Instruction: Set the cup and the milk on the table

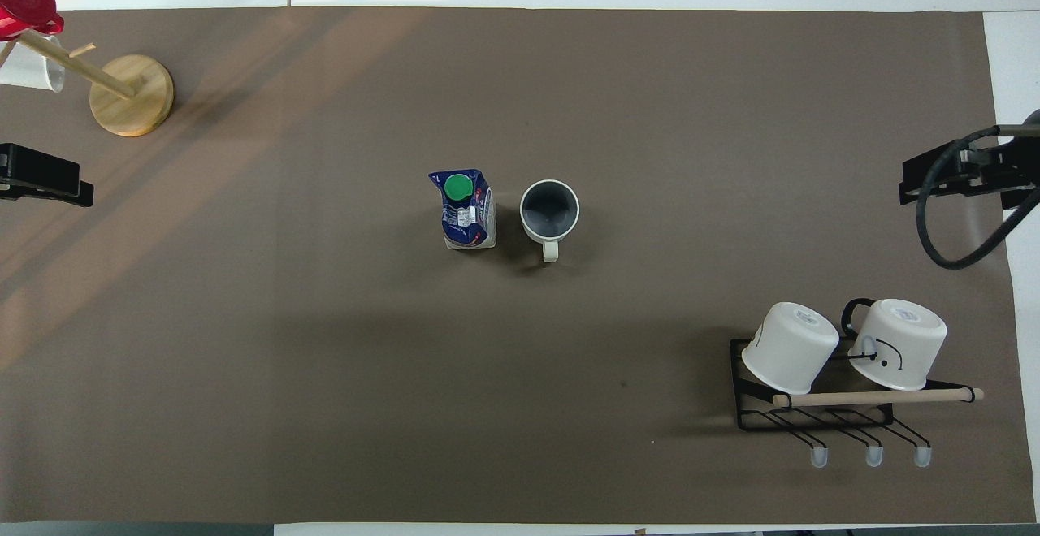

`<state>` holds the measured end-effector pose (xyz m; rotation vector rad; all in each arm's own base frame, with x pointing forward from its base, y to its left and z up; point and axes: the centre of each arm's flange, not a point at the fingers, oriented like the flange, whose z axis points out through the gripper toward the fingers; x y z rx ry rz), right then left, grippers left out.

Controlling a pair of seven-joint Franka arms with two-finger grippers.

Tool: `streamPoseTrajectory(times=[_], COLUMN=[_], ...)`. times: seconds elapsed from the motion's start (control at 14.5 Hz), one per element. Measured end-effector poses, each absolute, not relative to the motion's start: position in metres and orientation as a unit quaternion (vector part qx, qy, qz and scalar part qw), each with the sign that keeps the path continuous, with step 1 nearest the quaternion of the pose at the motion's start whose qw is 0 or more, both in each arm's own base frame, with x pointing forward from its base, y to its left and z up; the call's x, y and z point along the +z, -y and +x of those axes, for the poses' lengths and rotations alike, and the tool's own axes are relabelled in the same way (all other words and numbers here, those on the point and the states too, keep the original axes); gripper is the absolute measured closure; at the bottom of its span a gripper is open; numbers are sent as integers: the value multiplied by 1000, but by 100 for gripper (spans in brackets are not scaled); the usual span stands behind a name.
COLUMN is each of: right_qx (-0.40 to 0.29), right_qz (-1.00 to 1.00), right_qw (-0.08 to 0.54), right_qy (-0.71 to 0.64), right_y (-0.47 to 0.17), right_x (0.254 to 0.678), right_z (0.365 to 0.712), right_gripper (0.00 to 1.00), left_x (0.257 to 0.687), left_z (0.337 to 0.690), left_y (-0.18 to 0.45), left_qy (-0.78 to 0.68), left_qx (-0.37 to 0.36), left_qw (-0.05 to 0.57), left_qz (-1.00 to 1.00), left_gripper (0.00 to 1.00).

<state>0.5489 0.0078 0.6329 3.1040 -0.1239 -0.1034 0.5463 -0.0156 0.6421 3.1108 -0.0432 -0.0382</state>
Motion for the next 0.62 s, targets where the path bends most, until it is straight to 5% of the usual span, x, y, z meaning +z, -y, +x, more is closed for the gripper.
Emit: streamPoseTrajectory(times=[0.62], right_qx=[-34], right_qz=[999], right_qw=[12], right_qy=[39], right_y=[-9], right_x=[633], right_z=[549], right_gripper=[0], left_x=[642], left_z=[546], left_y=[18], left_qy=[16], left_qx=[-12], left_qw=[15], left_qz=[1000], left_gripper=[0])
